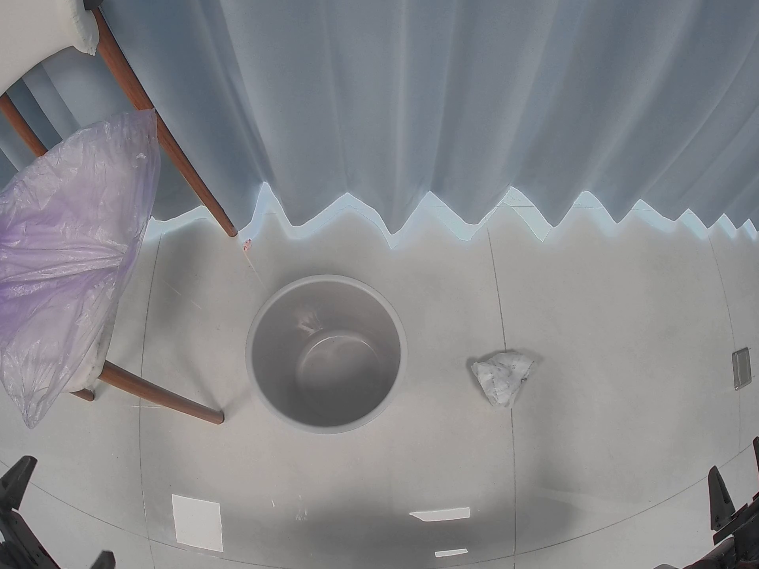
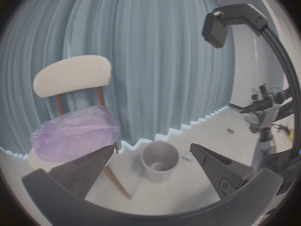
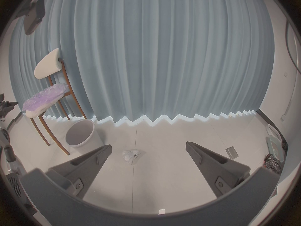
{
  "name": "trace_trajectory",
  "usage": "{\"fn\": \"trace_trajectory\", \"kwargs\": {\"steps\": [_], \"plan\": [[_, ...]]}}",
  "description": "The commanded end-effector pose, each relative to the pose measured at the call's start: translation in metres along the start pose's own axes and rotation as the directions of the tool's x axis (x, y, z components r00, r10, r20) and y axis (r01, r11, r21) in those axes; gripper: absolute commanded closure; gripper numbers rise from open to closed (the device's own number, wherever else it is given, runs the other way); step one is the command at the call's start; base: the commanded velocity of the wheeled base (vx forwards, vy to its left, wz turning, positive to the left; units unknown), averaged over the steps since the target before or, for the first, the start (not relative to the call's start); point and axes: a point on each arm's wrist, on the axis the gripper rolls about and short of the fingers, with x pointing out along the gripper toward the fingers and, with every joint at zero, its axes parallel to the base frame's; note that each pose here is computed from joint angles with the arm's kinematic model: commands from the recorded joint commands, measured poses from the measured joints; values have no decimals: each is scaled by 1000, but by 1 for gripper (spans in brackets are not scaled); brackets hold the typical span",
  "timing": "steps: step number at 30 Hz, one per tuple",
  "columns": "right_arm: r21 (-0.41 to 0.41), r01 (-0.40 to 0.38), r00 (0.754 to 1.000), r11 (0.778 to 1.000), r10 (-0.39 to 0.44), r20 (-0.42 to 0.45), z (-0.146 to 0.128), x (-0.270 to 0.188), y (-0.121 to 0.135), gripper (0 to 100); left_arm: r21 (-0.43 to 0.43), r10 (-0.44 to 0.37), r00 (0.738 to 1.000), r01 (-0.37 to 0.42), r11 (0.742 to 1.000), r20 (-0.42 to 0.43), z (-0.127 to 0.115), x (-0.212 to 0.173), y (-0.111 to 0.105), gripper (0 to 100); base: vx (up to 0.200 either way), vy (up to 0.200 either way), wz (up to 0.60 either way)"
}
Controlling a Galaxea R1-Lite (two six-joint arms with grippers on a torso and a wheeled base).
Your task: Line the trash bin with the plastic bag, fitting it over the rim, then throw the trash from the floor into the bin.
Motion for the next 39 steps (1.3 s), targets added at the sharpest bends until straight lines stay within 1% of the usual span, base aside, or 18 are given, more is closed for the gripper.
{"fn": "trace_trajectory", "kwargs": {"steps": [1,2,3,5,8,9,10,11,18,19,20,21,25,26,30,35,37,39], "plan": [[-1,-1,1000,1000,1,0,-5,0,0,0,19,-225,973,224,974,59,16,-6,-5,0,0,0,0],[-1,-1,1000,1000,1,0,-5,0,0,0,19,-225,973,224,974,59,16,-6,-5,0,0,0,0],[-1,-1,1000,1000,1,0,-5,0,0,0,-3,-306,950,307,952,62,19,-7,-7,0,0,0,0],[1,-1,1000,1000,1,0,-5,0,0,0,-49,-363,930,365,930,53,21,-8,-8,0,0,0,0],[1,-1,1000,1000,1,0,-5,0,0,0,-93,-396,917,398,912,42,23,-8,-9,0,0,0,0],[1,-1,1000,1000,1,0,-5,0,0,0,-125,-439,897,441,889,44,26,-8,-9,0,0,0,0],[-1,-1,1000,1000,1,0,-5,0,0,0,-129,-446,894,448,885,45,26,-8,-9,0,0,0,0],[-1,-1,1000,1000,1,0,-5,0,0,0,-150,-486,872,490,859,60,29,-10,-9,0,0,0,0],[-1,-1,1000,1000,1,0,-5,0,0,0,-246,-626,773,629,737,104,50,-12,-10,0,0,0,0],[-1,-1,1000,1000,1,0,-5,0,0,0,-246,-626,773,629,737,104,50,-12,-10,0,0,0,0],[-1,-1,1000,1000,1,0,-5,0,0,0,-271,-655,748,656,705,108,60,-10,-8,0,0,0,0],[-1,-1,1000,1000,1,0,-5,0,0,0,-278,-668,736,669,690,113,66,-9,-7,0,0,0,0],[-1,-1,1000,1000,1,0,-5,0,0,0,-297,-693,711,691,659,120,79,-7,-5,0,0,0,0],[-1,-1,1000,1000,1,0,-5,0,0,0,-310,-707,697,702,641,118,84,-3,-2,0,0,0,0],[-1,-1,1000,1000,1,-1,-5,0,0,0,-361,-720,686,700,616,102,92,12,7,0,0,0,0],[-1,-1,1000,1000,1,0,-5,0,0,0,-370,-732,673,710,600,105,108,30,19,0,0,0,0],[-1,-1,1000,1000,1,0,-5,0,0,0,-372,-712,695,689,622,99,110,34,21,0,0,0,0],[1,-1,1000,1000,1,0,-5,0,0,0,-375,-675,732,652,659,87,113,39,23,0,0,0,0]]}}
